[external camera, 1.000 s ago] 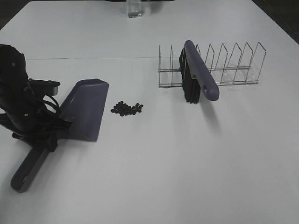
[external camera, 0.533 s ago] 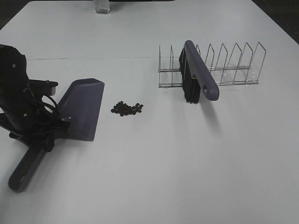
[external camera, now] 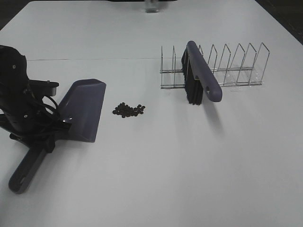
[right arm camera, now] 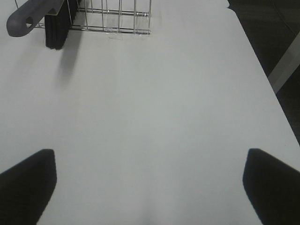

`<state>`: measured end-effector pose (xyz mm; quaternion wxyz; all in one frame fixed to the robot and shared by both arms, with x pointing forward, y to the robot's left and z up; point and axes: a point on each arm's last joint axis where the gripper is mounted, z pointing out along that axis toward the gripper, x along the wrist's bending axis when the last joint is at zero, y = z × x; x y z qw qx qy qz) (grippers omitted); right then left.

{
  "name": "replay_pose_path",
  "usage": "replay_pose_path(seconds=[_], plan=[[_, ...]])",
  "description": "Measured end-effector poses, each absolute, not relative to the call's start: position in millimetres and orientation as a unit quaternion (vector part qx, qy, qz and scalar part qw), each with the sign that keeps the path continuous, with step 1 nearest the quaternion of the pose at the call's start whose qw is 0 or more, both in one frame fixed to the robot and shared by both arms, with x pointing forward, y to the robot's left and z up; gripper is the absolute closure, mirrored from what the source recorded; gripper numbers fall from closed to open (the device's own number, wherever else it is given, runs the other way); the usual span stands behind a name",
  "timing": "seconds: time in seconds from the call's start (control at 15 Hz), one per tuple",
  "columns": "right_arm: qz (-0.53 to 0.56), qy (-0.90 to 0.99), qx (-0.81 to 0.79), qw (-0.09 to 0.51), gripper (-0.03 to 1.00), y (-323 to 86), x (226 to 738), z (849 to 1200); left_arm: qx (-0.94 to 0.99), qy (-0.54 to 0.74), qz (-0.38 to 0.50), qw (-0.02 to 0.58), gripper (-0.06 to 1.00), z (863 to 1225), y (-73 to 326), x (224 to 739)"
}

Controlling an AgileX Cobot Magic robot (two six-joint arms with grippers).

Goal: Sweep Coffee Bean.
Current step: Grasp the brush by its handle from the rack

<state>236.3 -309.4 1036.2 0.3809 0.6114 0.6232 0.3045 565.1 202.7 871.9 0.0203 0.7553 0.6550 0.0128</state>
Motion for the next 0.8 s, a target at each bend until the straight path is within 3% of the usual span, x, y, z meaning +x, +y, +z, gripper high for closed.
replay_pose_path(seconds=[0.13,0.27,0.47,0.8], plan=[[0.324,0.614,0.614,0.375,-0.01,-307,235,1050,0.755,0.655,0.013,0.021,0.61,872,203,565],[0.302,0.621,0.646,0.326,-0.01,-305,247,1068,0.755,0.655,0.013,0.021,0.61,872,203,565],[0.228,0.663,0.664,0.262,-0.01,-303,291,1086,0.756,0.655,0.014,0.022,0.61,872,203,565],[0.217,0.683,0.666,0.207,-0.01,-293,377,1093,0.756,0.655,0.014,0.022,0.61,872,203,565]])
